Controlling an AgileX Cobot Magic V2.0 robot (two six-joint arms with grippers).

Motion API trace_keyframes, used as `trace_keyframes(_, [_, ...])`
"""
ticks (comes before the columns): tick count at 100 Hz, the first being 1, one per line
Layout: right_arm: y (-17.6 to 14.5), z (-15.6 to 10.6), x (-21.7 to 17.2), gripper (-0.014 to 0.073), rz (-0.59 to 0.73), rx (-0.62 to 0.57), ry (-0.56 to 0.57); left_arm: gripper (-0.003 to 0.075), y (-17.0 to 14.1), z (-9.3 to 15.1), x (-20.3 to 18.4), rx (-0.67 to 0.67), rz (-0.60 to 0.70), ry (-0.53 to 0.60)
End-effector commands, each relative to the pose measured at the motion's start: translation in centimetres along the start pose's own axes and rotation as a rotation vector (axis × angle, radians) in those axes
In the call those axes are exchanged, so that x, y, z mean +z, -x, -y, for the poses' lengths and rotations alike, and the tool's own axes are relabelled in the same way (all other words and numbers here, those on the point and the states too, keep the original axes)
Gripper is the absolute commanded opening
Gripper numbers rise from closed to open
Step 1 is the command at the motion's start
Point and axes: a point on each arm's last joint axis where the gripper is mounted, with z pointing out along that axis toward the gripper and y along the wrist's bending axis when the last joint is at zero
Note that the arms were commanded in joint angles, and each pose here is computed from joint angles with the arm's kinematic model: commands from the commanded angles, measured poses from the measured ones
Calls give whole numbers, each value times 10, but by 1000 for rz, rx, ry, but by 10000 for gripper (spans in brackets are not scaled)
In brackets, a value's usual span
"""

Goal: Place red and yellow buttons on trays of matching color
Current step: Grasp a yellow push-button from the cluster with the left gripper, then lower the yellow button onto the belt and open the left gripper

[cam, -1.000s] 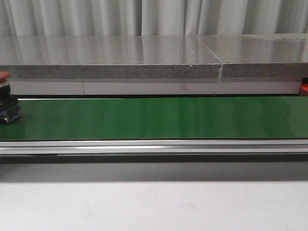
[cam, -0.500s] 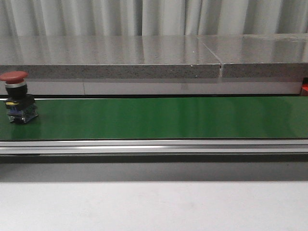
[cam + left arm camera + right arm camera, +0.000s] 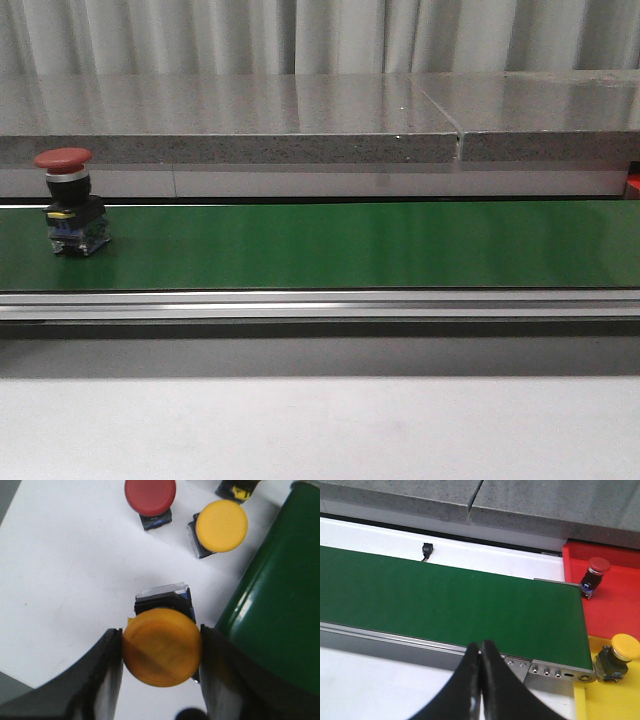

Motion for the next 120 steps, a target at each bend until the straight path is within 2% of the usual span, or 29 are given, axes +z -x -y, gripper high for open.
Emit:
trace_keyframes(1, [14,2,-3,-66,90,1,-15,155,9,9,-38,32,119,-33])
trace_keyframes(15, [14,2,-3,-66,90,1,-15,154,14,25,-57,103,141,-53])
trace_keyframes(32, [14,2,-3,-66,90,1,-15,154,10,43,-62,187,123,-71])
trace_keyframes(68, [14,2,-3,-66,90,2,-15,154,16,68,-32,257,33,-90])
trace_keyframes(96, [14,1,-3,-66,91,6,-12,159,20,73,-14,270,-9,-90])
trace_keyframes(102, [14,1,-3,-66,91,6,-12,186,20,73,-14,279,-4,-95])
trace_keyframes(108, [14,1,-3,-66,91,6,-12,256,20,74,-14,279,-4,-98])
trace_keyframes(119, [14,1,-3,-66,91,6,-12,476,21,74,-14,278,4,-99])
trace_keyframes(120, [14,1,-3,-66,91,6,-12,476,21,74,-14,278,4,-99])
